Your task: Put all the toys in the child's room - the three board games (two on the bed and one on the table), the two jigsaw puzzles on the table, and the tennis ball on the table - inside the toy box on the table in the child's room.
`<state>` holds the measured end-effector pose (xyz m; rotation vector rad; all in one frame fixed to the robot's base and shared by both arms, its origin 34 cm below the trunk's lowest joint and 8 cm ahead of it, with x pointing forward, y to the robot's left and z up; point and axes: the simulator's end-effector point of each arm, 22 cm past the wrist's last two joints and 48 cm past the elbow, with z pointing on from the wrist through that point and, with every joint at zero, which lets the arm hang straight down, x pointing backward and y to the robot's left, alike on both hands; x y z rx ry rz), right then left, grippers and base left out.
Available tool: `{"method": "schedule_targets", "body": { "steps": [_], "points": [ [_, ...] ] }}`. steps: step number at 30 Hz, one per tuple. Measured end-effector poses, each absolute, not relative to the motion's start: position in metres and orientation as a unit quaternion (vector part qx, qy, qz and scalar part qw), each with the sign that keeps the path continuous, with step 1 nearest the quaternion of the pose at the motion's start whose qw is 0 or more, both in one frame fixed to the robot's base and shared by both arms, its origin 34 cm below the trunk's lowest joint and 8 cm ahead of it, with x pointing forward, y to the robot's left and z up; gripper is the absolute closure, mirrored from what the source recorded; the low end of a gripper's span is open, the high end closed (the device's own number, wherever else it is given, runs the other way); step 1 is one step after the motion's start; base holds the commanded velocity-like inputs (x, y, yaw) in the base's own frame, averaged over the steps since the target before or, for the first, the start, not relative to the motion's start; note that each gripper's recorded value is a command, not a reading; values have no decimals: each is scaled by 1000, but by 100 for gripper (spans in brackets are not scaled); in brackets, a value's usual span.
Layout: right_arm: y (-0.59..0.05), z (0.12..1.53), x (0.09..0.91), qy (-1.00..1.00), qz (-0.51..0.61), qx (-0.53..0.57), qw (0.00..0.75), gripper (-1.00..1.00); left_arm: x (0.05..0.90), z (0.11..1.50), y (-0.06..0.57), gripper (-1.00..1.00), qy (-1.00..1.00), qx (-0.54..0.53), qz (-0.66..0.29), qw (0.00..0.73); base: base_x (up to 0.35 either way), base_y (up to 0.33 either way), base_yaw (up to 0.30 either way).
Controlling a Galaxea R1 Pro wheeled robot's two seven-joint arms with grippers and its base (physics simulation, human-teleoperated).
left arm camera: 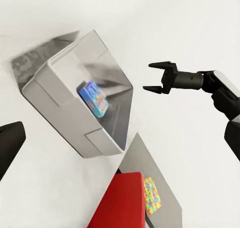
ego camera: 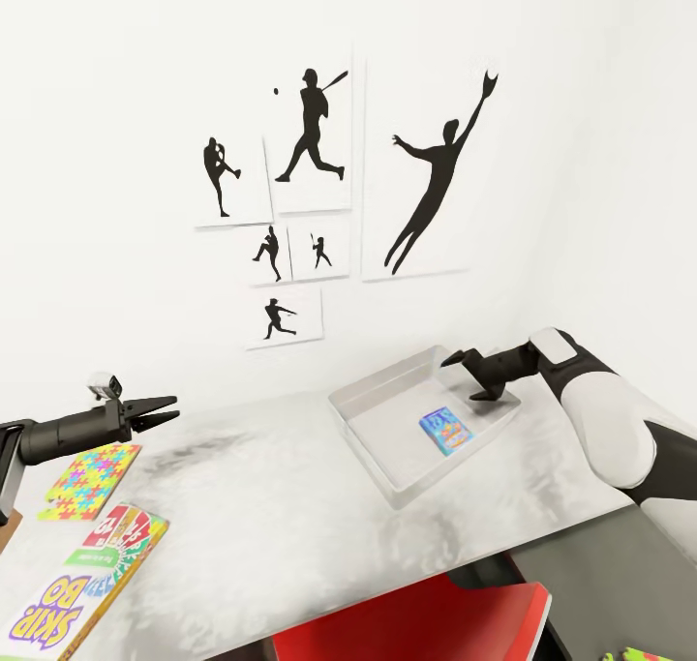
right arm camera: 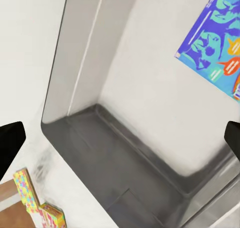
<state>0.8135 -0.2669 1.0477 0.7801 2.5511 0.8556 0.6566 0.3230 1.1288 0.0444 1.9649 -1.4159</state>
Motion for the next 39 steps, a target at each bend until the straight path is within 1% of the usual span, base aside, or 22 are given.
{"method": "schedule_targets", "body": {
  "steps": [15, 21, 28, 31, 35, 39],
  "points": [
    [-265, 1052, 816, 895, 307, 273, 175, -100, 656, 1129, 323, -100, 760, 17, -547, 352, 0, 0, 0],
    [-263, 1063, 823, 886, 328, 267, 191, -100, 656, 1129, 325, -100, 761, 17, -546, 352, 0, 0, 0],
    [-240, 1097, 832, 844, 419, 243, 233, -100, 654, 1133, 328, -100, 761, 19, -542, 356, -10, 0, 0],
    [-231, 1114, 831, 823, 458, 213, 262, -100, 653, 1137, 334, -100, 764, 20, -536, 359, -87, 0, 0],
    [-217, 1150, 818, 789, 505, 139, 320, -100, 651, 1140, 341, -100, 767, 21, -530, 362, -175, 0, 0],
    [-206, 1166, 790, 761, 538, 87, 353, -100, 649, 1142, 345, -100, 767, 21, -527, 365, -245, -19, -10]
  ]
}}
